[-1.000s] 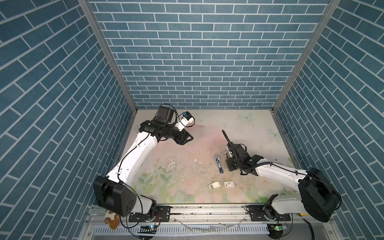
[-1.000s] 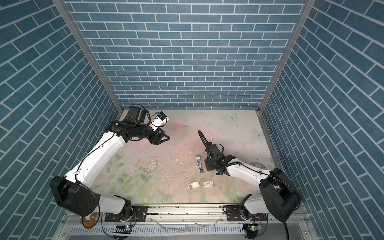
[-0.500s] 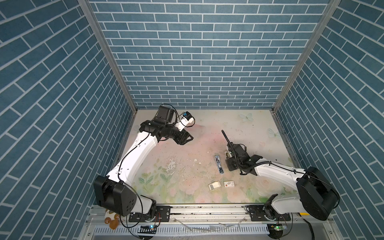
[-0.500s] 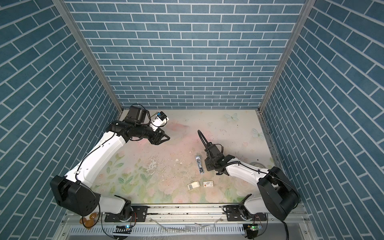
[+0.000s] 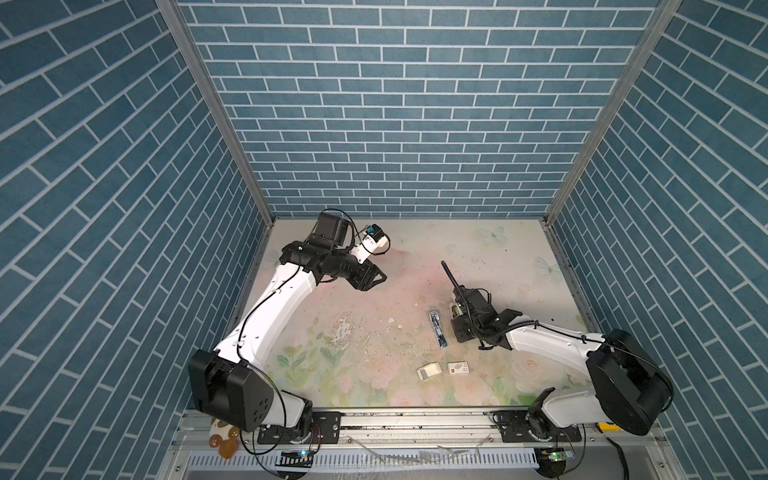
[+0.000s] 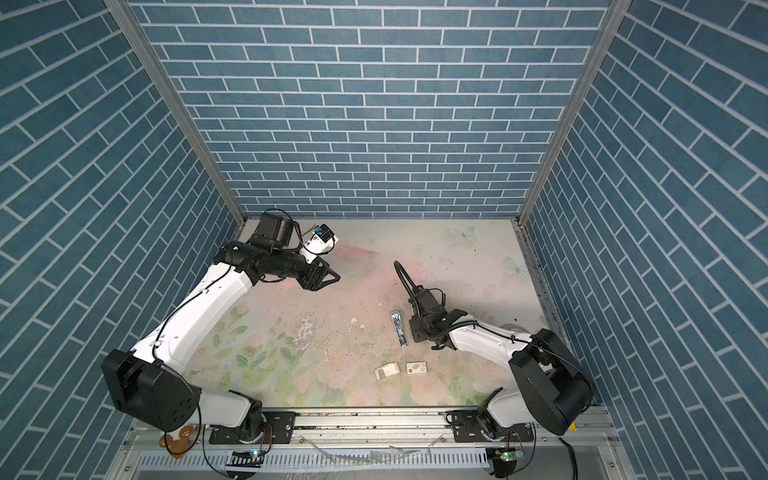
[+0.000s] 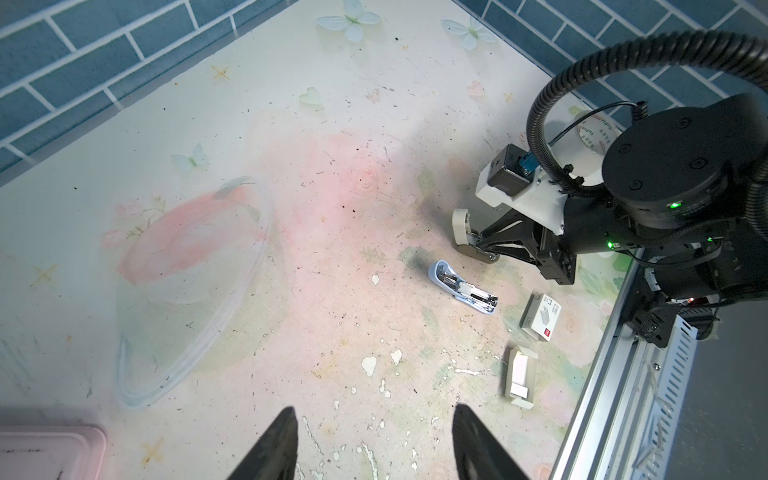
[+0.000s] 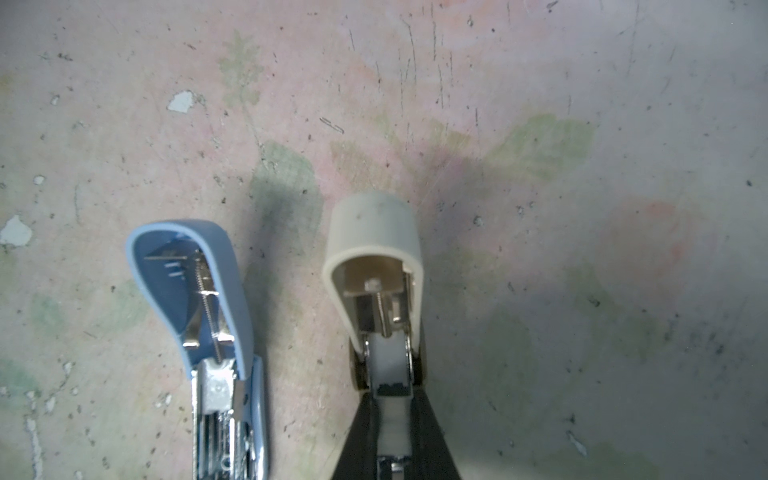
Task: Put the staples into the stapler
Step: 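Press the staple strip down into the beige stapler channel with the right gripper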
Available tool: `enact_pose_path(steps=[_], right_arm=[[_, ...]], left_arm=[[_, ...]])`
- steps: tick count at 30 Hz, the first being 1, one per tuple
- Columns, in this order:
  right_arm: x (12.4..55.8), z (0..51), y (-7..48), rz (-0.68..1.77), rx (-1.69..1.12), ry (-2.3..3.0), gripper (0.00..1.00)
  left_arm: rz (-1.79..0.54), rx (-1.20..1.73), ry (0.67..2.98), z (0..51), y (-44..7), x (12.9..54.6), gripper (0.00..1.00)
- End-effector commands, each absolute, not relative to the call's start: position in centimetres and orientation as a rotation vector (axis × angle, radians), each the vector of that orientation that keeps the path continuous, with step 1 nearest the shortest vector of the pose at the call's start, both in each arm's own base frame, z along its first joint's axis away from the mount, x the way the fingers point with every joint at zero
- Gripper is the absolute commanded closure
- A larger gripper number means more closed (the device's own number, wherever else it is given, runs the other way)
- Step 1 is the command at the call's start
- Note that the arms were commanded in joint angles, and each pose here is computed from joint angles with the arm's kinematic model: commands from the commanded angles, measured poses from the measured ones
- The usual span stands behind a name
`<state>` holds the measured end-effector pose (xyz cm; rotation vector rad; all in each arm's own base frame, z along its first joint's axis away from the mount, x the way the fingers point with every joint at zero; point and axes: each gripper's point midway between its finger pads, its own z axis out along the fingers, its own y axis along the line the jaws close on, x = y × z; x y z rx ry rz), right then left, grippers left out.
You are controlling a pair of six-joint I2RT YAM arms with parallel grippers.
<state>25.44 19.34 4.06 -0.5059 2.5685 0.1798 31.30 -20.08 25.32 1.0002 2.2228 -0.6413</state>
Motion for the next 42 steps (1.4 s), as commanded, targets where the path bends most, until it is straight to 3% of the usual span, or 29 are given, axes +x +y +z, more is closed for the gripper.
enact_pose_path(steps=[1, 42], right_arm=[[25.6, 3.6, 19.1, 0.140, -0.545, 2.578, 0.93], [24.6, 2.6, 18.4, 0.164, -0.426, 2.630, 0.92]], left_arm=[[-0.641, 1.002, 2.244, 24.6, -20.0, 31.3, 0.39], [-0.651, 1.004, 2.233, 24.7, -20.1, 31.0, 0.38]])
